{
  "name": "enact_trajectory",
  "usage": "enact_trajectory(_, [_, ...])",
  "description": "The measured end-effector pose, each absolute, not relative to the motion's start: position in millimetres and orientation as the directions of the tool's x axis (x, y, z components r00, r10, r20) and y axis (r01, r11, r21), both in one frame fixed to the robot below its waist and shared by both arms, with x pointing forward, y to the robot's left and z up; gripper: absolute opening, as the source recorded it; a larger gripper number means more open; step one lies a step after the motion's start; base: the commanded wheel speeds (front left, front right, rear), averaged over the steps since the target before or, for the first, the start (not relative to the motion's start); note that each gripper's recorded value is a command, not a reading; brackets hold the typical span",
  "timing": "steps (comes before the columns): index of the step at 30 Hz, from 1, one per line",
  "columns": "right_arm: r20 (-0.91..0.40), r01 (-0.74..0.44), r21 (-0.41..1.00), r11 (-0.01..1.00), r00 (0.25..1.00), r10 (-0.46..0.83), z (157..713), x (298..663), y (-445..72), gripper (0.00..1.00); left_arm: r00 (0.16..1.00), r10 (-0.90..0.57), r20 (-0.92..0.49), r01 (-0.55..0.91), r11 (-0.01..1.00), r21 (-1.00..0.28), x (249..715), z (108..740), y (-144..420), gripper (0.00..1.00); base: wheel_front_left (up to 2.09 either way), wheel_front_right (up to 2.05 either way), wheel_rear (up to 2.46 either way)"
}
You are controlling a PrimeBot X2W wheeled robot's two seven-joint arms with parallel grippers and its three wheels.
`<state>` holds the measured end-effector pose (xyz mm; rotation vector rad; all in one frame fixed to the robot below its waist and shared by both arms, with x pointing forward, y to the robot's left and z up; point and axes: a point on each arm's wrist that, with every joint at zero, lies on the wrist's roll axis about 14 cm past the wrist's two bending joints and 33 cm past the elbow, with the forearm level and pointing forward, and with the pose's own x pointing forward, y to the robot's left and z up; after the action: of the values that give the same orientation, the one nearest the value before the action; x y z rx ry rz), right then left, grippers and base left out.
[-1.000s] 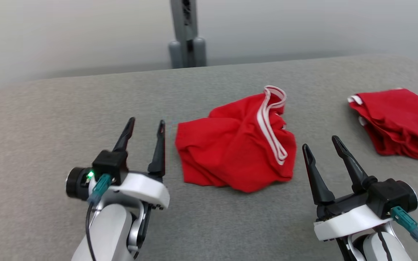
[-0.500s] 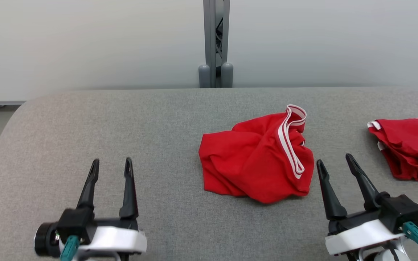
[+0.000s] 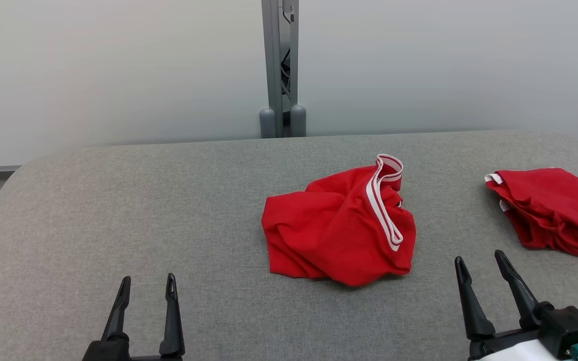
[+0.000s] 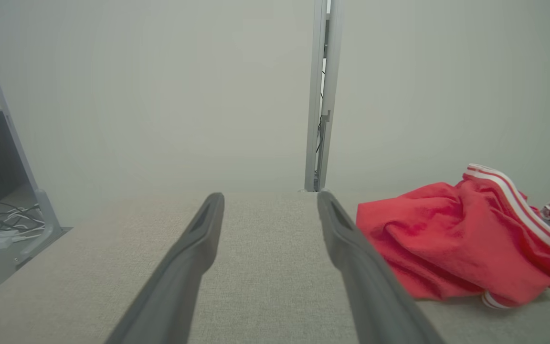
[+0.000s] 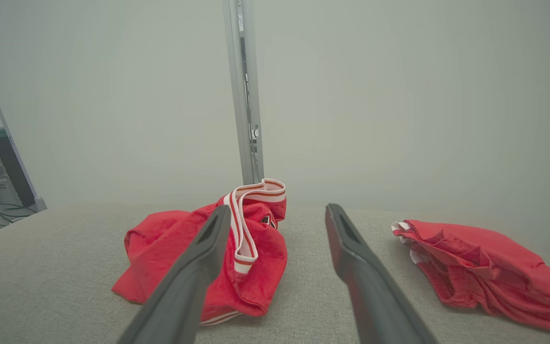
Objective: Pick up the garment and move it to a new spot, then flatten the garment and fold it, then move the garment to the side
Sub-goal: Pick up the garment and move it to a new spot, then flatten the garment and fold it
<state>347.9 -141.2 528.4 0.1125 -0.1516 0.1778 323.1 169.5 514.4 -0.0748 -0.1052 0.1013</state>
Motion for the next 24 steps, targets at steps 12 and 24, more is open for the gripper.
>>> enact_trajectory(12, [0.158, -0.184, 0.108, 0.977, 0.973, 0.166, 527.1, 341.2, -140.3, 1.0, 0.993, 0.058, 0.103, -0.05, 0.996, -0.078, 329.2, 515.3, 154.1, 1.0, 0.0, 0.0, 0.0])
enact_trajectory(24, [0.158, -0.19, 0.108, 0.976, 0.972, 0.172, 527.3, 340.7, -138.4, 1.0, 0.994, 0.046, 0.1, -0.038, 0.996, -0.083, 329.4, 514.2, 148.7, 1.0, 0.0, 0.0, 0.0])
